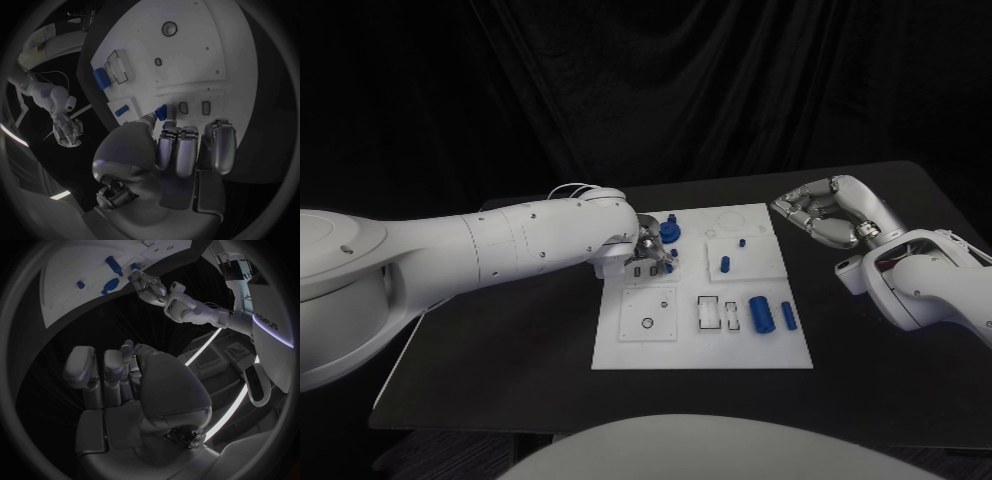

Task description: Assemble the parts on the task board

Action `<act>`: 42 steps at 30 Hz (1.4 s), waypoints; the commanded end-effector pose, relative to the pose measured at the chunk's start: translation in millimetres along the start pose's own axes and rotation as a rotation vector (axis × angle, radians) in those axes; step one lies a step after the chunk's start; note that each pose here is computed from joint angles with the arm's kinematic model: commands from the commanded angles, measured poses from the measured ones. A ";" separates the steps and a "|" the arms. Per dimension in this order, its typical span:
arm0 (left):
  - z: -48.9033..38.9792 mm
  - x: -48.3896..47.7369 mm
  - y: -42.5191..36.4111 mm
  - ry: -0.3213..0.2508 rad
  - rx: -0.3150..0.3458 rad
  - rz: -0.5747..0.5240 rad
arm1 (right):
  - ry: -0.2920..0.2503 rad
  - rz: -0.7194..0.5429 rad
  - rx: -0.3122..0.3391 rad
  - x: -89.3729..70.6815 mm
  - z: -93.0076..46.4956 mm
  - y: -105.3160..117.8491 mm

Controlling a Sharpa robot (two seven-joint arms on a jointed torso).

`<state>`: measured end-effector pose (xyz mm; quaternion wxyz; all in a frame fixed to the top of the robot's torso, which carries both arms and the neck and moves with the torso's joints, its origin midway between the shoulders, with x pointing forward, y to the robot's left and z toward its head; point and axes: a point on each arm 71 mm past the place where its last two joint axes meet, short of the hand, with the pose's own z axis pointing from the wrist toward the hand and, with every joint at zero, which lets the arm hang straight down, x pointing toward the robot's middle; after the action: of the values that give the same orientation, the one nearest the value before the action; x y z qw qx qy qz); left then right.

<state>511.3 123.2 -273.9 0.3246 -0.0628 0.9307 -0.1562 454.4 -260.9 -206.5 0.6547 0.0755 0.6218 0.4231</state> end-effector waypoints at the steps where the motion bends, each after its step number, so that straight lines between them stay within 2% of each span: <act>1: 0.8 1.9 -1.2 0.015 0.005 0.005 | 0.008 0.004 0.019 1.3 -0.5 -1.5; 28: 0.4 2.3 3.9 0.004 0.009 -0.007 | 0.014 0.006 0.032 0.6 -2.3 -3.4; 42: -2.6 1.0 14.0 -0.002 -0.009 -0.017 | 0.021 0.006 0.045 -0.1 -3.4 -5.6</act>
<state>509.7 138.5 -276.8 0.3229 -0.0717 0.9317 -0.1501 454.1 -264.9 -208.4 0.6497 0.0817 0.6304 0.4168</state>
